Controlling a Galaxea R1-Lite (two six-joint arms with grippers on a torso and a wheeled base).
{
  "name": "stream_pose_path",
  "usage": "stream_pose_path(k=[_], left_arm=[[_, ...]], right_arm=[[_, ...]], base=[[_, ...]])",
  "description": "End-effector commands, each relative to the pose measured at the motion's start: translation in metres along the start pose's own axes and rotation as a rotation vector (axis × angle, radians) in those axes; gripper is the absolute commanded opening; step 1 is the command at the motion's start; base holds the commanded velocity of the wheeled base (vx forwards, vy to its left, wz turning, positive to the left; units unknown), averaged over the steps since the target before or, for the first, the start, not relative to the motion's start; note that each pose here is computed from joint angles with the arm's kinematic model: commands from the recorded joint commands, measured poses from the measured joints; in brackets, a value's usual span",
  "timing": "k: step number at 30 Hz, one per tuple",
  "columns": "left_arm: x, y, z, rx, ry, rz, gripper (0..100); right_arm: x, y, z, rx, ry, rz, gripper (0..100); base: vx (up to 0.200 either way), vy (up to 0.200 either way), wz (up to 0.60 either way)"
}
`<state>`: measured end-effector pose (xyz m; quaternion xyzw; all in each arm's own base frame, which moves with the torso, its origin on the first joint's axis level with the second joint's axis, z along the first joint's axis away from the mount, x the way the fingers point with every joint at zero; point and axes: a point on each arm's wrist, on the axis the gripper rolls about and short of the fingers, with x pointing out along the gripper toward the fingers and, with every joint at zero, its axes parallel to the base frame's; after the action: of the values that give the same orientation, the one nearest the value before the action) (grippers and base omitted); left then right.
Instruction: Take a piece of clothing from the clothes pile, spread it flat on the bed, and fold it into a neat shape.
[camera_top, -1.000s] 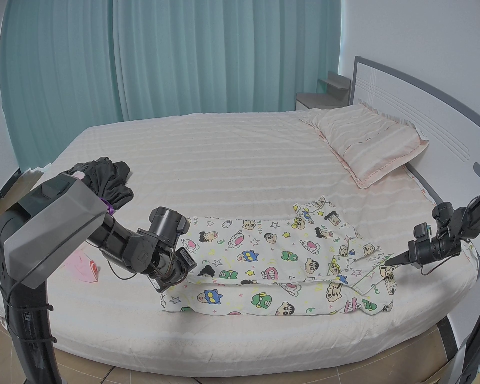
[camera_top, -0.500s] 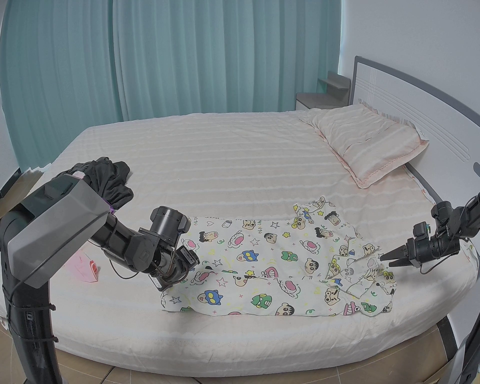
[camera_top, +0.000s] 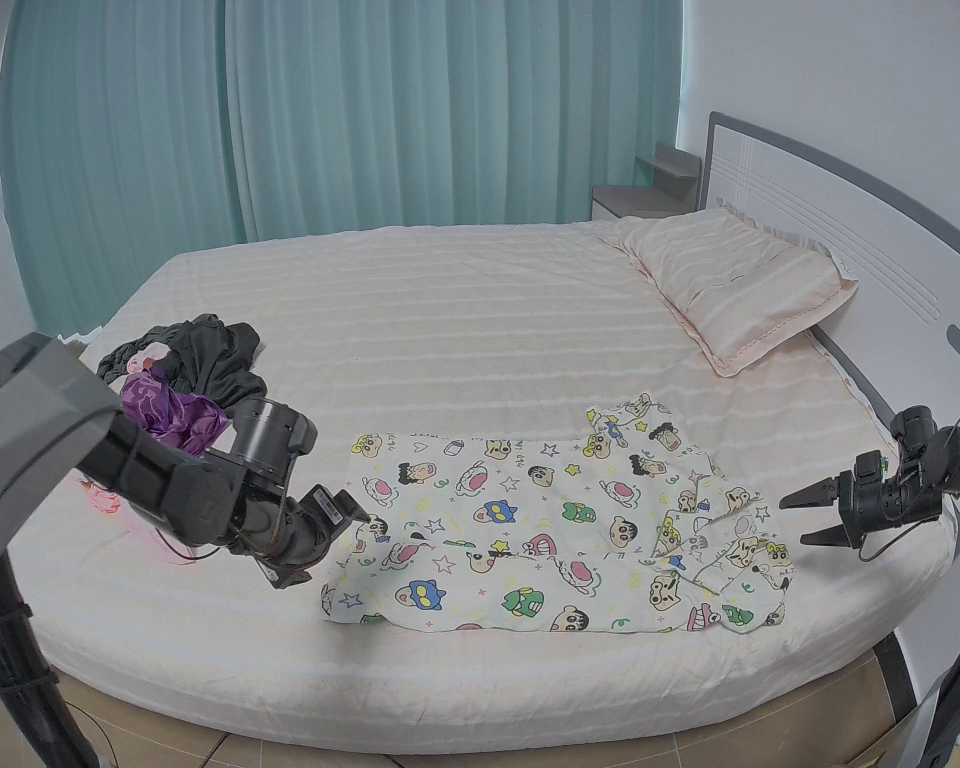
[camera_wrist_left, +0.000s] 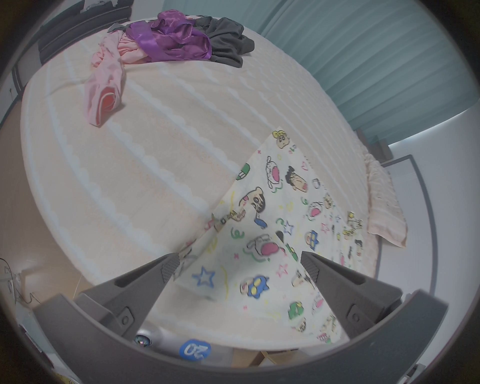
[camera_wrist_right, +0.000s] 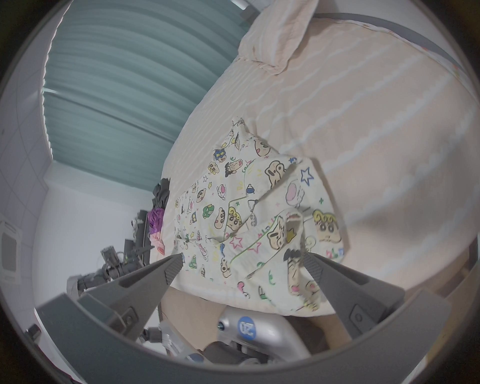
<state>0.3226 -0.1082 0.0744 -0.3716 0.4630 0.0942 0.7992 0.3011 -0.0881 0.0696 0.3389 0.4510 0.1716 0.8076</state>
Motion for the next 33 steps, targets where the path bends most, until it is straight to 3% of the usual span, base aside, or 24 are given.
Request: stream_pose_path(k=[1, 5, 7, 9, 11, 16, 29, 33], left_arm=[[-0.075, 0.016, -0.011, 0.000, -0.007, -0.156, 100], [-0.100, 0.024, -0.028, 0.002, -0.011, -0.219, 100], [-0.106, 0.025, -0.031, -0.015, -0.012, -0.233, 100], [-0.114, 0.029, -0.034, -0.031, -0.013, -0.249, 100], [-0.118, 0.033, -0.037, -0.035, -0.016, -0.256, 100], [-0.119, 0.037, -0.041, -0.054, -0.028, -0.287, 100], [-0.113, 0.044, -0.046, -0.054, -0.009, -0.262, 100], [-0.105, 0.047, -0.048, -0.053, -0.012, -0.261, 100]], right_arm=[[-0.012, 0.034, -0.036, 0.065, -0.073, 0.029, 100], [0.017, 0.044, -0.056, 0.119, -0.211, -0.094, 100], [0.027, 0.049, -0.063, 0.126, -0.255, -0.122, 100], [0.037, 0.062, -0.073, 0.185, -0.340, -0.117, 100], [0.048, 0.073, -0.084, 0.225, -0.365, -0.117, 100], [0.081, 0.065, -0.095, 0.229, -0.425, -0.303, 100], [0.099, 0.047, -0.087, 0.257, -0.432, -0.346, 100], [0.104, 0.038, -0.077, 0.258, -0.482, -0.336, 100]], base=[[0.000, 0.000, 0.00], [0.000, 0.000, 0.00], [0.000, 0.000, 0.00], [0.000, 0.000, 0.00], [0.000, 0.000, 0.00], [0.000, 0.000, 0.00], [0.000, 0.000, 0.00], [0.000, 0.000, 0.00]])
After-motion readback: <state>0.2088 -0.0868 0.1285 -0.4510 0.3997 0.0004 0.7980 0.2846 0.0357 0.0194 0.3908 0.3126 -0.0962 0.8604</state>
